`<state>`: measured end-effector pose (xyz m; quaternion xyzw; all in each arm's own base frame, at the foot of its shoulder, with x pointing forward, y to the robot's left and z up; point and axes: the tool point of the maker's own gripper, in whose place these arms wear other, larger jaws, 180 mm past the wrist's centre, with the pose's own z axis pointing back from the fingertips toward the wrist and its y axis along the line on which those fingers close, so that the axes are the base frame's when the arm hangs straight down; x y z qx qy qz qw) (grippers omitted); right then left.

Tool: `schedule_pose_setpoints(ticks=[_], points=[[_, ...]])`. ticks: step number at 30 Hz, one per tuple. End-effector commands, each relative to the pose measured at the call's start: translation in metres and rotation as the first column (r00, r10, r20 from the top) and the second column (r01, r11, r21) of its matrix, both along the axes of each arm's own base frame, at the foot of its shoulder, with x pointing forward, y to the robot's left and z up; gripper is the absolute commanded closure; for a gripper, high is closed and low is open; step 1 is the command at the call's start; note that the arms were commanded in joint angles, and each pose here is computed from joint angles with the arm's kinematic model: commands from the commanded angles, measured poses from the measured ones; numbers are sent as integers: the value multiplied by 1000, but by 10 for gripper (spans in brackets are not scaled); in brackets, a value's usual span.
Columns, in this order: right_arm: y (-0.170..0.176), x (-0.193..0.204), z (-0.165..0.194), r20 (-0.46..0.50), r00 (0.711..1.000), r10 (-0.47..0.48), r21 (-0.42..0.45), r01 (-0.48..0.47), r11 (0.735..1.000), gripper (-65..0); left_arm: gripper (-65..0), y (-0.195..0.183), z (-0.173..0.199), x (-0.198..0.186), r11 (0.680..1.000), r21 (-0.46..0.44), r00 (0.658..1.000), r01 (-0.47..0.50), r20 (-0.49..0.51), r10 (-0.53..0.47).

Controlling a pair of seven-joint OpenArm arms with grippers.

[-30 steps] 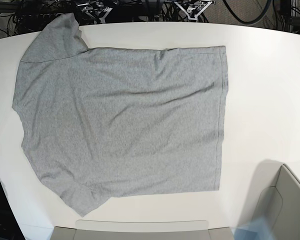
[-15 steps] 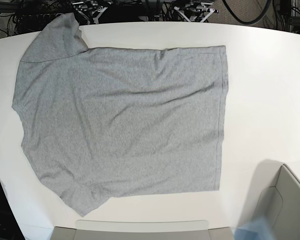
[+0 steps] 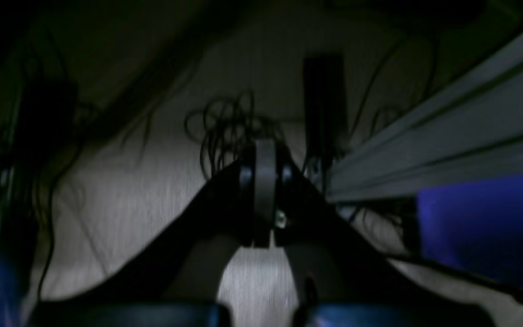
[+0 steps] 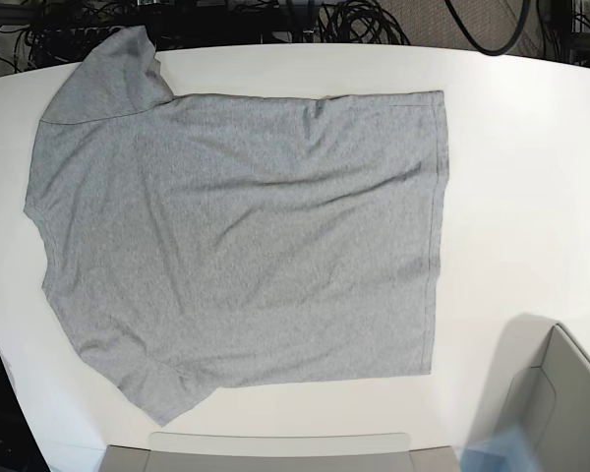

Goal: Fold the T-shirt properly

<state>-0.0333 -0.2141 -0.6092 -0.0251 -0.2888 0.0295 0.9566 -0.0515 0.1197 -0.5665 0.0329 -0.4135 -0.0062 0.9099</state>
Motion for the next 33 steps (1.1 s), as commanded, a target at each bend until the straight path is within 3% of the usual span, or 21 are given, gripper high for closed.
schedule_pose_setpoints(ticks=[1,6,10,16,19,24,29,33], points=[[-2,-12,7,21,1000,0,-1,0,1000,-5,-4,-2,18,4,1000,3,995,12,101,-12],[-8,-23,35,155,988,21,-7,-20,1000,-5,-4,-2,24,5,1000,5,991,13,134,-14],[-10,-36,40,147,989,26,-8,-25,1000,-5,-4,-1,33,-3,1000,10,988,13,156,-14],[-11,-45,53,181,983,43,-2,-44,999,-5,-4,6,74,1,999,35,953,13,301,-23],[-6,-40,70,257,966,13,16,-17,1000,-6,-15,8,98,11,999,47,923,14,384,-31],[9,-26,118,407,913,-5,75,-28,997,-6,-97,13,131,21,998,66,879,10,474,-41],[13,-10,162,486,871,-75,134,10,991,-6,-117,13,146,23,998,69,861,13,506,-46],[7,4,192,493,860,-135,186,48,981,-7,-117,13,146,23,997,71,861,12,506,-46]])
